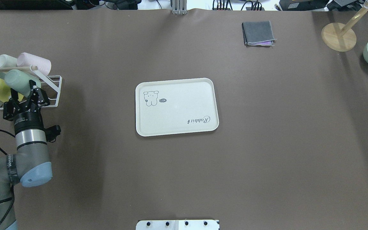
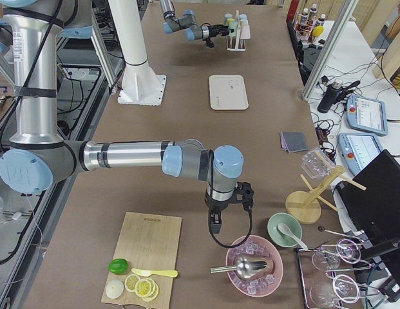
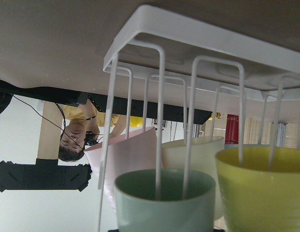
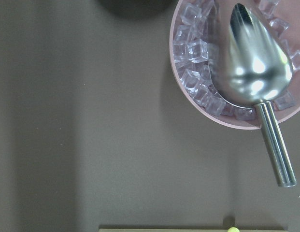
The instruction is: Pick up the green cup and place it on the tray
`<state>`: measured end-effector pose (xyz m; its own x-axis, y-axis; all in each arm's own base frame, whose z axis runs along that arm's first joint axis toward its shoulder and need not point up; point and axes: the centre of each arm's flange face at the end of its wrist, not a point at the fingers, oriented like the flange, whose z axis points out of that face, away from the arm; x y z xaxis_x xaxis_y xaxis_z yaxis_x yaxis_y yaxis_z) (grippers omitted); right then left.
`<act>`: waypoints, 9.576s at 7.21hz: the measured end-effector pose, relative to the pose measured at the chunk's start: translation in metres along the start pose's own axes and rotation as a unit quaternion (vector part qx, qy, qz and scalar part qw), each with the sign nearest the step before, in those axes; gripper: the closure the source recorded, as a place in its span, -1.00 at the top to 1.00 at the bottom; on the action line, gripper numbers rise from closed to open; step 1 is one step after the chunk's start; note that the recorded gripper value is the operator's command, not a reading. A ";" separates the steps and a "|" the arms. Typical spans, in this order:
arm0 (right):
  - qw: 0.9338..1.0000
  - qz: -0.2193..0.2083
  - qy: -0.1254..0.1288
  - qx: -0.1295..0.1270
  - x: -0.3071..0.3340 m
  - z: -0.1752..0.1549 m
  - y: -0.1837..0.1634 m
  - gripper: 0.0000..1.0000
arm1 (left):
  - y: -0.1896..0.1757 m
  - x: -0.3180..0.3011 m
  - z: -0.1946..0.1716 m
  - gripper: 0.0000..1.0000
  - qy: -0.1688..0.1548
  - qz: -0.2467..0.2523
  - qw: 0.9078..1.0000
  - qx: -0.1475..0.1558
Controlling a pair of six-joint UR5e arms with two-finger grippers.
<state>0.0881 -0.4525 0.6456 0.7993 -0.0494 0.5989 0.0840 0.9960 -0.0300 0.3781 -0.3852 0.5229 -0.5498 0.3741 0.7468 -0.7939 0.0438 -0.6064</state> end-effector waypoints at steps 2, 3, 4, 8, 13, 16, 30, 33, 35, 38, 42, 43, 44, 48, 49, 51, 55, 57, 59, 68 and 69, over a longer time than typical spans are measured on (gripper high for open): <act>1.000 0.003 -0.001 -0.003 0.002 0.004 0.004 1.00 | 0.010 -0.007 -0.001 -0.48 -0.011 -0.008 1.000 -0.015; 1.000 0.003 -0.002 -0.003 0.002 0.004 0.005 1.00 | 0.016 -0.012 -0.002 -0.47 -0.015 -0.008 1.000 -0.021; 1.000 0.003 -0.003 -0.003 0.002 0.004 0.005 1.00 | 0.022 -0.016 -0.004 -0.47 -0.019 -0.002 0.999 -0.025; 1.000 0.004 -0.003 -0.004 0.002 0.005 0.006 1.00 | 0.051 -0.026 -0.010 -0.47 -0.025 0.016 0.999 -0.028; 1.000 0.007 -0.004 -0.008 0.004 0.008 0.009 1.00 | 0.110 -0.034 -0.028 -0.78 -0.045 -0.057 0.997 -0.014; 1.000 0.008 -0.004 -0.009 0.005 0.009 0.010 1.00 | 0.143 -0.055 -0.042 -0.83 -0.068 -0.154 0.986 0.001; 1.000 0.011 -0.005 -0.013 0.007 0.013 0.013 1.00 | 0.051 -0.185 -0.157 -1.00 0.118 -0.764 0.515 0.369; 1.000 0.011 -0.007 -0.012 0.007 0.013 0.013 1.00 | 0.034 -0.276 -0.147 -1.00 0.140 -0.796 0.414 0.418; 1.000 0.010 -0.008 -0.012 0.006 0.013 0.013 1.00 | 0.040 -0.329 -0.152 -1.00 0.144 -0.802 0.379 0.439; 1.000 0.010 -0.010 -0.012 0.006 0.013 0.013 1.00 | 0.010 -0.332 -0.123 -1.00 0.139 -0.813 0.323 0.464; 1.000 0.010 -0.010 -0.012 0.006 0.013 0.013 1.00 | 0.000 -0.319 -0.098 -1.00 0.182 -0.826 0.199 0.496; 1.000 0.010 -0.010 -0.012 0.006 0.013 0.013 1.00 | -0.007 -0.314 -0.094 -1.00 0.204 -0.826 0.166 0.499; 1.000 0.011 -0.010 -0.012 0.006 0.013 0.013 1.00 | -0.010 -0.313 -0.093 -1.00 0.221 -0.826 0.138 0.500; 1.000 0.011 -0.010 -0.012 0.006 0.013 0.013 1.00 | -0.014 -0.312 -0.093 -1.00 0.248 -0.821 0.106 0.503; 1.000 0.011 -0.010 -0.012 0.006 0.013 0.013 1.00 | -0.017 -0.311 -0.092 -1.00 0.250 -0.821 0.108 0.502; 1.000 0.011 -0.010 -0.013 0.007 0.013 0.013 1.00 | -0.025 -0.307 -0.088 -1.00 0.249 -0.824 0.117 0.495; 1.000 0.011 -0.010 -0.013 0.007 0.014 0.013 1.00 | -0.027 -0.305 -0.076 -1.00 0.224 -0.835 0.141 0.482; 1.000 0.011 -0.010 -0.013 0.007 0.014 0.013 1.00 | -0.027 -0.305 -0.074 -1.00 0.220 -0.838 0.144 0.479; 1.000 0.011 -0.010 -0.013 0.007 0.014 0.013 1.00 | -0.029 -0.306 -0.074 -1.00 0.220 -0.838 0.146 0.478; 1.000 0.011 -0.010 -0.012 0.006 0.013 0.013 1.00 | -0.030 -0.303 -0.083 0.95 0.215 -0.834 0.126 0.492; 1.000 0.011 -0.010 -0.012 0.006 0.013 0.013 1.00 | -0.024 -0.304 -0.085 0.95 0.214 -0.833 0.120 0.497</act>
<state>0.0864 -0.4391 0.6595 0.7892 -0.0264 0.6135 0.0818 0.9947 -0.0624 0.5862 -0.4208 0.2874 0.4803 0.6356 -0.6044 0.5339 0.3348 0.7764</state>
